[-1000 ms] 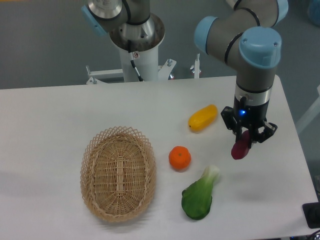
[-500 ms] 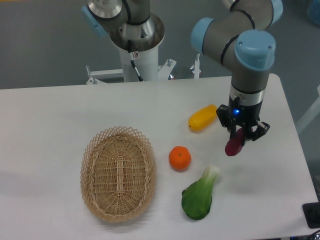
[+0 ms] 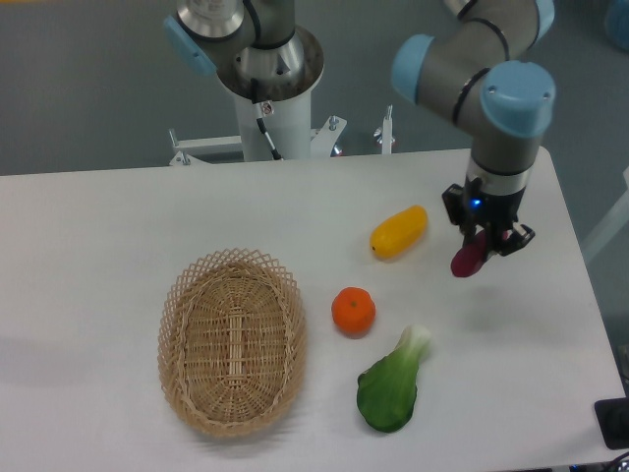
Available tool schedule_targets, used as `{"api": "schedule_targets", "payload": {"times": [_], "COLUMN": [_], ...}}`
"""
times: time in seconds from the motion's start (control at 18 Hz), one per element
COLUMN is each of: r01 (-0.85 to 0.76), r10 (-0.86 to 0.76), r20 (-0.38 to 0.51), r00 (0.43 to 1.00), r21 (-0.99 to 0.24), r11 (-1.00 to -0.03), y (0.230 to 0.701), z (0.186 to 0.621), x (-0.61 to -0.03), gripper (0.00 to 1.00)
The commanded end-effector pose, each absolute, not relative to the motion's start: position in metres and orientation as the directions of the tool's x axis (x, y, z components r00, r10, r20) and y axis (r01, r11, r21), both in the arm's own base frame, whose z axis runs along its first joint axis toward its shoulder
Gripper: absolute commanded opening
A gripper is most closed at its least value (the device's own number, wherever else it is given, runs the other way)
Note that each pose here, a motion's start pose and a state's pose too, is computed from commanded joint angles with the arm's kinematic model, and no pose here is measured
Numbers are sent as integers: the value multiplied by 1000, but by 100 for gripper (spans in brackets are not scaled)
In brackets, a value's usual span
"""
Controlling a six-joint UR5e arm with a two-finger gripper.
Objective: Place the sweet potato on the table
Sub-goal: 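Lower the held purple sweet potato toward the table with the gripper, then open the gripper to release the sweet potato onto the table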
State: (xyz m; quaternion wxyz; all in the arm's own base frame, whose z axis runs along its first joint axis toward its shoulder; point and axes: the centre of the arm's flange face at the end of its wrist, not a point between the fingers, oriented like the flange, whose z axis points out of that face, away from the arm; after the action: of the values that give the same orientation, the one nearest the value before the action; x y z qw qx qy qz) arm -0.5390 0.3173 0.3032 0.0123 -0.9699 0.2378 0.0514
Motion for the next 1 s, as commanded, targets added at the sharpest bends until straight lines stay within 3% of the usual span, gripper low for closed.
{"api": "schedule_targets", "payload": {"times": [0.33,1.0], "r01": [-454,-445], "r10": [-453,-444], "r20": [-45,-48], "r00": [890,895], "r21": [-9,-11], "r11": [-891,-896], "y": [306,302], "z": [241,215], "x": [-547,-527], "gripper": [21,23]}}
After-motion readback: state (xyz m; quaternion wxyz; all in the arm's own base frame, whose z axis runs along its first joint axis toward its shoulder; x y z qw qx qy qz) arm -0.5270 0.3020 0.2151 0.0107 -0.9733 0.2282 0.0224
